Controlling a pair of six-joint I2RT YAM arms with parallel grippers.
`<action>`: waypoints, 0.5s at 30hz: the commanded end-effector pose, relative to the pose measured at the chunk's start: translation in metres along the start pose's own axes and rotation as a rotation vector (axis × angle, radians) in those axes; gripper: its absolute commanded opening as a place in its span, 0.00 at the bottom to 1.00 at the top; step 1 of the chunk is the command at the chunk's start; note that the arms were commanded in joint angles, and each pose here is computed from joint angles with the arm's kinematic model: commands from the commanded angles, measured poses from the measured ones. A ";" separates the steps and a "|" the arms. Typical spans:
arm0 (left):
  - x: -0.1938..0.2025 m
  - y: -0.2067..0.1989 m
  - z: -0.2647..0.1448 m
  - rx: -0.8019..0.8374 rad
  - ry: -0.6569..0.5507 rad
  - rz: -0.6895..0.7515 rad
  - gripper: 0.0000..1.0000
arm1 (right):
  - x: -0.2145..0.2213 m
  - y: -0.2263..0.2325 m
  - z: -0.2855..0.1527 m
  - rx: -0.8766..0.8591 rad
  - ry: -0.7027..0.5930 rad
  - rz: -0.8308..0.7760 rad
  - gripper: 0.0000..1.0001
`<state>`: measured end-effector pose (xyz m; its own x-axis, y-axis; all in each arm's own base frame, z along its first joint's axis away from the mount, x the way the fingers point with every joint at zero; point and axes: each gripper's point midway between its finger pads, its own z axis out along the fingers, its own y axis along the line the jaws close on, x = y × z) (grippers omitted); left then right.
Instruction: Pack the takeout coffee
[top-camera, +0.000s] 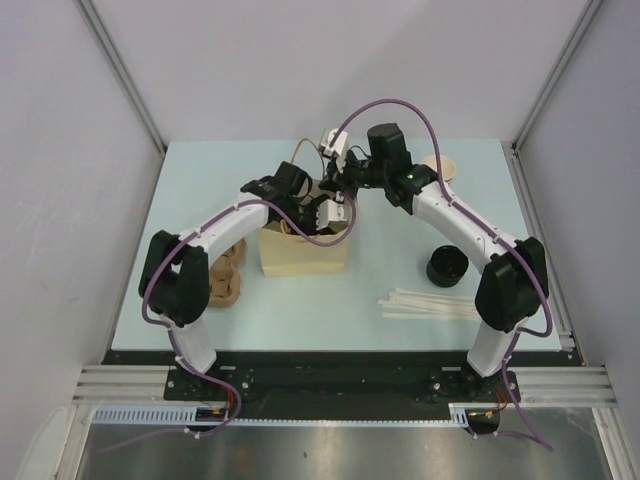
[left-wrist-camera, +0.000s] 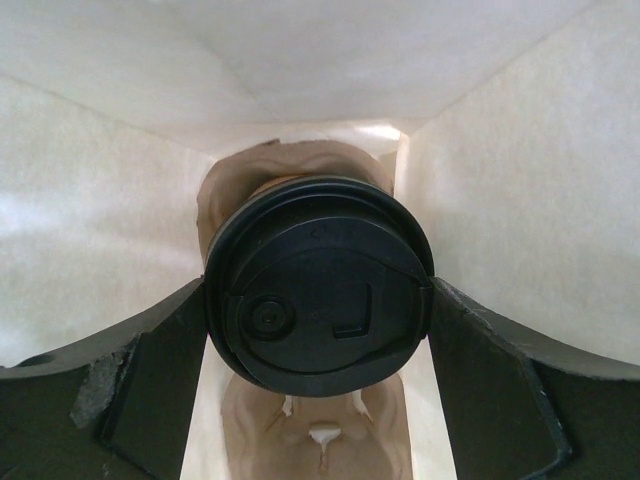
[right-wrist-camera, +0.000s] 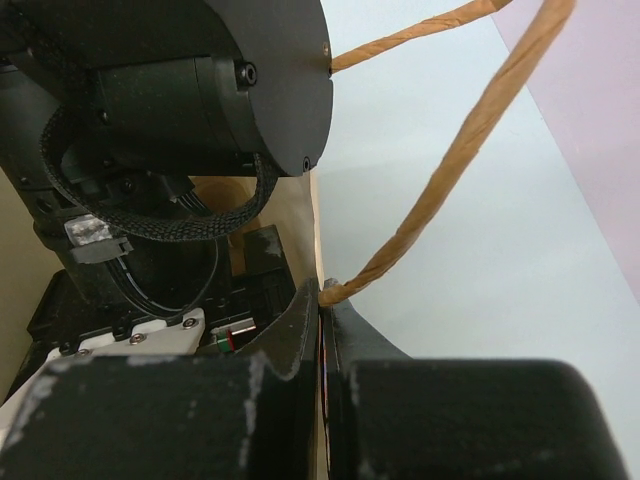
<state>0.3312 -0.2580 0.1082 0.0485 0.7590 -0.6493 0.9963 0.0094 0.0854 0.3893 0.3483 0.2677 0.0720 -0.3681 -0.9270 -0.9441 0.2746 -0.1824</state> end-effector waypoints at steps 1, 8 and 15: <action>0.045 0.000 0.035 0.042 0.103 -0.054 0.38 | -0.004 0.014 0.006 -0.078 -0.003 0.011 0.00; 0.055 -0.001 0.038 0.038 0.120 -0.049 0.41 | -0.001 0.012 0.007 -0.085 0.001 0.011 0.00; 0.042 0.006 0.028 -0.007 0.089 -0.042 0.68 | 0.000 0.011 0.007 -0.087 0.003 0.011 0.00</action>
<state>0.3324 -0.2626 0.1080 0.0447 0.7399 -0.6712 0.9973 0.0065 0.0736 0.3918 0.3496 0.2662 0.0746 -0.3727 -0.9249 -0.9504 0.2542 -0.1791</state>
